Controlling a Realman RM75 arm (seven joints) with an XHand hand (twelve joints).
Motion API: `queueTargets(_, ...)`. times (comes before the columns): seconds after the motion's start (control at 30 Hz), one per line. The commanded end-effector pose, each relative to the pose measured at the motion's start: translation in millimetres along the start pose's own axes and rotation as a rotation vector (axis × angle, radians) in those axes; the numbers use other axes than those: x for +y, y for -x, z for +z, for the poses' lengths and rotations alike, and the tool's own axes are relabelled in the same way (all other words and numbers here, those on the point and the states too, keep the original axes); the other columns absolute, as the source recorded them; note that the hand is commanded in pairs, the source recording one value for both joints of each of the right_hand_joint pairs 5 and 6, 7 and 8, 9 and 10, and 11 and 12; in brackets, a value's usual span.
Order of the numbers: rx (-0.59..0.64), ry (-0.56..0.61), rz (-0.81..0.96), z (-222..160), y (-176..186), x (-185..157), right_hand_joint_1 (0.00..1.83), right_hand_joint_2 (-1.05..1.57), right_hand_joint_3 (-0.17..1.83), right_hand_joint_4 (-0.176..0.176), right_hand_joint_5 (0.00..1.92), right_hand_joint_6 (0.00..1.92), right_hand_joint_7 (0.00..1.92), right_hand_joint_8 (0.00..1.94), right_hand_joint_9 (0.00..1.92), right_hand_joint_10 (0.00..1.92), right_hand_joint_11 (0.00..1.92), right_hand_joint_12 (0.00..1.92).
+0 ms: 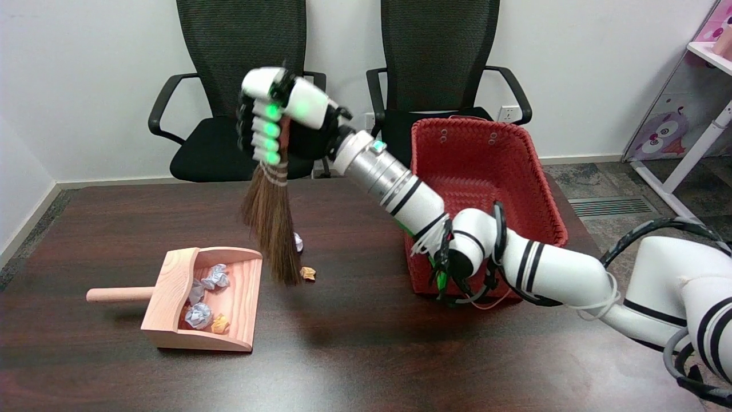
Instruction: Sweep the paper ball into the dustpan.
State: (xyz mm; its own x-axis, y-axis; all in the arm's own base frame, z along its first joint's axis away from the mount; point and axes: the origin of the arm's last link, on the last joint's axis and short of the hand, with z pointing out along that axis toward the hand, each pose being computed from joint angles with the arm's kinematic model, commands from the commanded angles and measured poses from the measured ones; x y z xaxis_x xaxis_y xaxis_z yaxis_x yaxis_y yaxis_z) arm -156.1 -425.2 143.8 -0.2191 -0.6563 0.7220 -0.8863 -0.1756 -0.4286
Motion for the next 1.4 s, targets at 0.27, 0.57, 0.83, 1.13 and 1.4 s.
queueTargets(0.27,-0.077,0.093,-0.579,72.3,-16.4,-41.9,0.80,1.23,1.55,0.011,1.92,1.92,1.92,1.92,1.92,1.92,1.92,1.92)
queueTargets(0.57,-0.187,0.255,-0.892,106.6,-22.5,-4.6,0.83,1.20,1.49,0.010,1.92,1.92,1.92,1.92,1.92,1.92,1.92,1.92)
queueTargets(0.83,-0.297,0.347,-1.049,107.3,-14.8,37.6,0.84,1.14,1.57,0.007,1.92,1.92,1.92,1.92,1.92,1.92,1.92,1.92)
queueTargets(1.13,-0.332,0.436,-1.034,86.0,-7.4,83.7,0.85,1.10,1.62,0.006,1.92,1.92,1.92,1.92,1.92,1.92,1.92,1.92)
queueTargets(1.4,-0.254,0.513,-0.824,59.6,-3.5,124.5,0.85,1.06,1.66,0.004,1.92,1.92,1.92,1.92,1.92,1.92,1.92,1.92)
